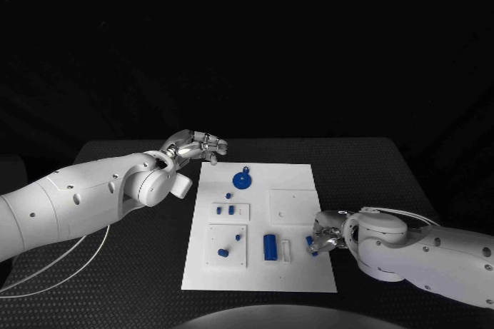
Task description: Assemble the parts on the task board
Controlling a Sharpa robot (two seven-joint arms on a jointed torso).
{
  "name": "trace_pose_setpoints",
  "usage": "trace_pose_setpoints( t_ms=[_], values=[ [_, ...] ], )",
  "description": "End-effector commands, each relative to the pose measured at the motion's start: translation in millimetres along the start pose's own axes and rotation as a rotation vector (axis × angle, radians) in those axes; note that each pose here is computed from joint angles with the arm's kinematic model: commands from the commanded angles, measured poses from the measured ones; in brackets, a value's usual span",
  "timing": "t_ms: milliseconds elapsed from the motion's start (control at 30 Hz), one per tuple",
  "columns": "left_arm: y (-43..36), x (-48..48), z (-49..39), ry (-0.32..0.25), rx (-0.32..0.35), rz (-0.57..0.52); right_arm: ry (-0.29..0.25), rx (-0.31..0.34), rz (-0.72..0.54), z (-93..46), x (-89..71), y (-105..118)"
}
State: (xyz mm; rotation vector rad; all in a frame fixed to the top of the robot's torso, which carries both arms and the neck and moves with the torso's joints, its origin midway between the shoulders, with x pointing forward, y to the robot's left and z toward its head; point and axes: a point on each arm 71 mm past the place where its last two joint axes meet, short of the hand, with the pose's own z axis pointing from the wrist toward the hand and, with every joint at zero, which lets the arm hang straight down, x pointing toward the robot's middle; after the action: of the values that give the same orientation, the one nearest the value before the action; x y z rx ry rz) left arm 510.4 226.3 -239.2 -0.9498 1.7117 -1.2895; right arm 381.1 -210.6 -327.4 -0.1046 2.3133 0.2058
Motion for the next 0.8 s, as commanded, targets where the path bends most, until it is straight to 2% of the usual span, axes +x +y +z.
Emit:
trace_pose_setpoints(
  t_ms=[33, 567, 800],
  values=[
    [-1.4, 3.0, 0.5, 0.018, 0.007, -0.01, -0.002, -0.01, -0.006, 1.2, 2.8, 1.5],
    [-2.3, 6.4, 1.1, 0.026, 0.009, -0.012, 0.016, -0.017, 0.102, 0.2, 4.1, 5.1],
    [-2.0, 5.4, 0.8, 0.024, 0.009, -0.011, 0.046, -0.018, 0.244, -5.3, 6.8, 5.0]
  ],
)
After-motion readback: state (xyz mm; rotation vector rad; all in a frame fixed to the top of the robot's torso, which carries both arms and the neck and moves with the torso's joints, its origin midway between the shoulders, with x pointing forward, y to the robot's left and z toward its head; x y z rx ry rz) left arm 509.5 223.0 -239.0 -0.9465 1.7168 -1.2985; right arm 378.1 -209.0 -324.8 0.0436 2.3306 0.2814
